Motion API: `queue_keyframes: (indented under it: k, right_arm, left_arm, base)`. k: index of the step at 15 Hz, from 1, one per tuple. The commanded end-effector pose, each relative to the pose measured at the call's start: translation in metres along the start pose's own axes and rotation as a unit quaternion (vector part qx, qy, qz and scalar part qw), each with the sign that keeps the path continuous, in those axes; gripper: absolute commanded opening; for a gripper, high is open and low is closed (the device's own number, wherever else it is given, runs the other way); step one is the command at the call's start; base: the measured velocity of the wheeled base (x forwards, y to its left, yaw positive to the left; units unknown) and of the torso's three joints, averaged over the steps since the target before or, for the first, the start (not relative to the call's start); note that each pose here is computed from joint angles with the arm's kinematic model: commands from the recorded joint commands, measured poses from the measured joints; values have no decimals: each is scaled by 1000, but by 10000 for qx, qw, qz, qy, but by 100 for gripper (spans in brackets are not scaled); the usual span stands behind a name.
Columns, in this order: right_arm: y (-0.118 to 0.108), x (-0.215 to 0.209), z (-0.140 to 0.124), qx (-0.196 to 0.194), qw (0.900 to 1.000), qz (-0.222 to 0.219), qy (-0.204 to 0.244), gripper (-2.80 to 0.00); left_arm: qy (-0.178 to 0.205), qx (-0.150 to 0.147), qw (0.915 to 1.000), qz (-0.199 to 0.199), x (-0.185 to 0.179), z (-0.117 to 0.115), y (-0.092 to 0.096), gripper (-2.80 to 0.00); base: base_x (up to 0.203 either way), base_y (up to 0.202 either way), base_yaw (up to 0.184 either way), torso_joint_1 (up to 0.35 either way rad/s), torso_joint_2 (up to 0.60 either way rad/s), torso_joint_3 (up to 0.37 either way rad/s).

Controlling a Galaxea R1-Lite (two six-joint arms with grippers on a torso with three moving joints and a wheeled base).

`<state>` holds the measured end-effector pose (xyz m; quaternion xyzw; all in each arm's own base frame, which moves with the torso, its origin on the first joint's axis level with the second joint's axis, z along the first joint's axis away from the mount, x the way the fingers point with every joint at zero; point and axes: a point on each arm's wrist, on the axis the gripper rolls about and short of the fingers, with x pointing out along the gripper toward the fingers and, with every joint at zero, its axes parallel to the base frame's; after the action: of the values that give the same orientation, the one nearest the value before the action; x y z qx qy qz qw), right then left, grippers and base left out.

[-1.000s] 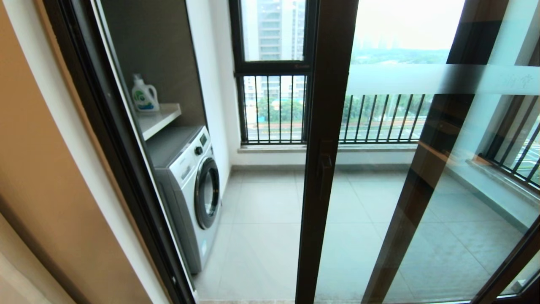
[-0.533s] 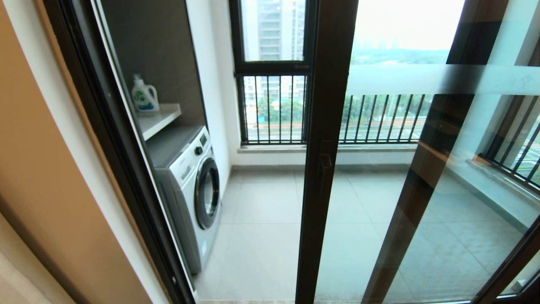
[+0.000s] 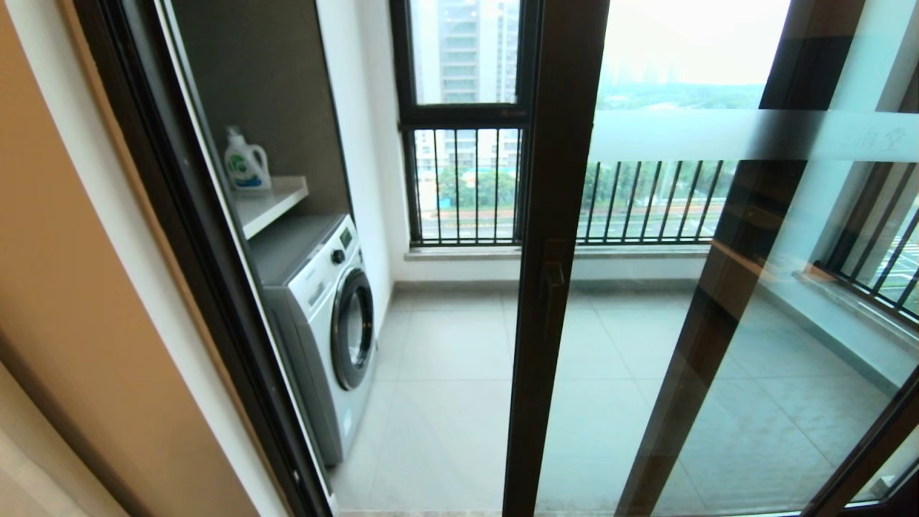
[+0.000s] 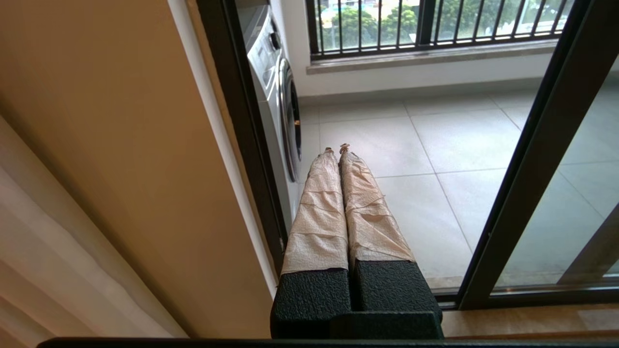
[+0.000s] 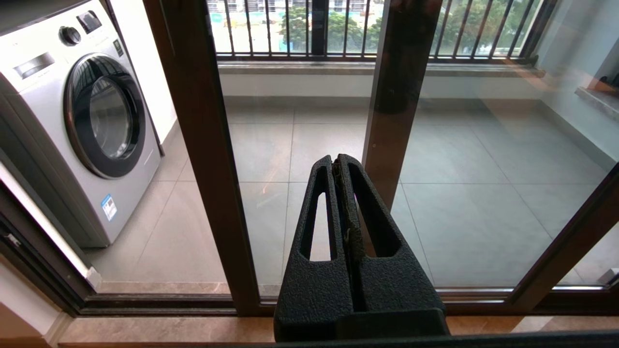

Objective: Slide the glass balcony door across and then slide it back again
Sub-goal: Open the slid door

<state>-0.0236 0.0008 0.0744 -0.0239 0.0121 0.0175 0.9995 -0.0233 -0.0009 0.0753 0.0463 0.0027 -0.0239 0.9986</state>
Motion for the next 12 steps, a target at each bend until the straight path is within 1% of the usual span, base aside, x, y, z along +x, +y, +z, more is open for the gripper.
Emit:
queue_keyframes:
  k: [1,8,9,12]
  right_arm:
    - [0,0,0,-4,10000,4,5,-280]
    - [0,0,0,-13,10000,4,5,-280]
    - [0,0,0,-68,10000,20,4,-280]
    - [0,0,0,-19,10000,4,5,-280]
  left_arm:
    - [16,-20,10000,6,1,0,0,-280]
    - [8,-19,10000,6,1,-1,0,-280]
    - [8,-19,10000,6,1,-1,0,-280]
    - [8,-19,10000,6,1,-1,0,-280]
  base:
    - [0,0,0,0,0,0]
    - [0,0,0,0,0,0]
    - [0,0,0,0,0,0]
    - [0,0,0,0,0,0]
